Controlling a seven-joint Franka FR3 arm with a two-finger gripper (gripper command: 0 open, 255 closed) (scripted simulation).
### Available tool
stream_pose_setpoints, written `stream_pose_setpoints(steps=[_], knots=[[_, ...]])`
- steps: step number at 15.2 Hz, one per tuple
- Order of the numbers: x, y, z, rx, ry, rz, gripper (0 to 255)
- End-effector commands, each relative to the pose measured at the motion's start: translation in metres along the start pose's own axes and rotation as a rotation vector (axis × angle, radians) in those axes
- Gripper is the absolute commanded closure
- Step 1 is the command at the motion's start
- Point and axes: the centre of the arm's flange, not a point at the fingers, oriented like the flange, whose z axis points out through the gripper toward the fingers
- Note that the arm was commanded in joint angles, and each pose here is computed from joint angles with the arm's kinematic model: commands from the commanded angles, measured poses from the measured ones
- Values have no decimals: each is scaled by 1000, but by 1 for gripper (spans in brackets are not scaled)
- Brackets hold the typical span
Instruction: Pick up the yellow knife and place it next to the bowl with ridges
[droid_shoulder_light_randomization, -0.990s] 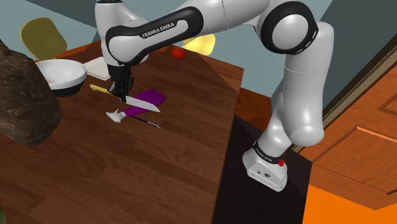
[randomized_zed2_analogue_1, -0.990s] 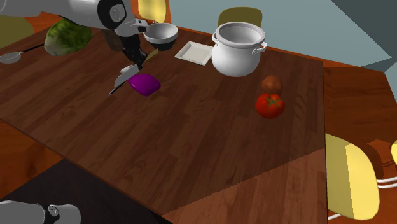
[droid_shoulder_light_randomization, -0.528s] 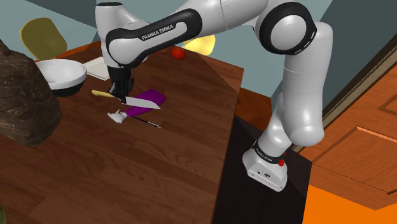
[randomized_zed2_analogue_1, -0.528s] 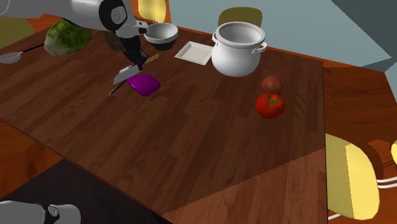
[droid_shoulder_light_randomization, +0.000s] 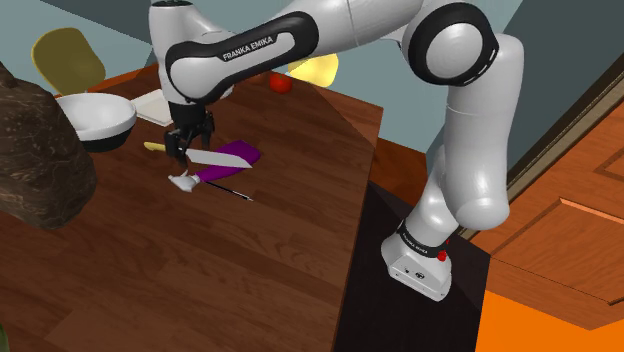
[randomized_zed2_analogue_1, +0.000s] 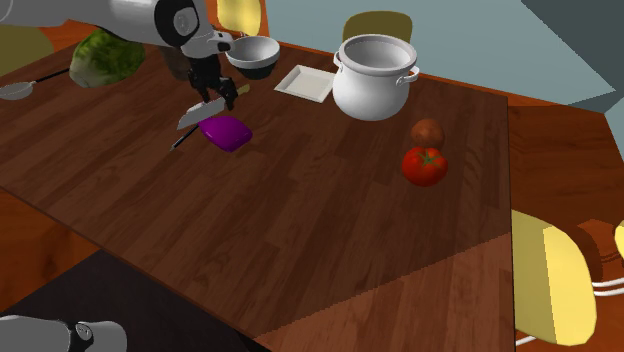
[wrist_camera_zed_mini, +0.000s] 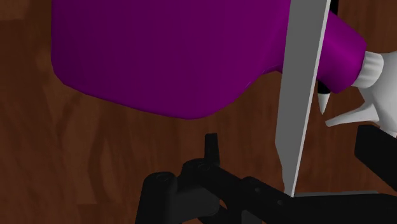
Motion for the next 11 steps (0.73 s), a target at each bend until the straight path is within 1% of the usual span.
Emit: stream_pose_setpoints(steps=[1, 3, 11], knots=[[0, 0, -20, 0, 0, 0, 0], [0, 0, -44, 0, 0, 0, 0], [0, 0, -44, 0, 0, 0, 0]])
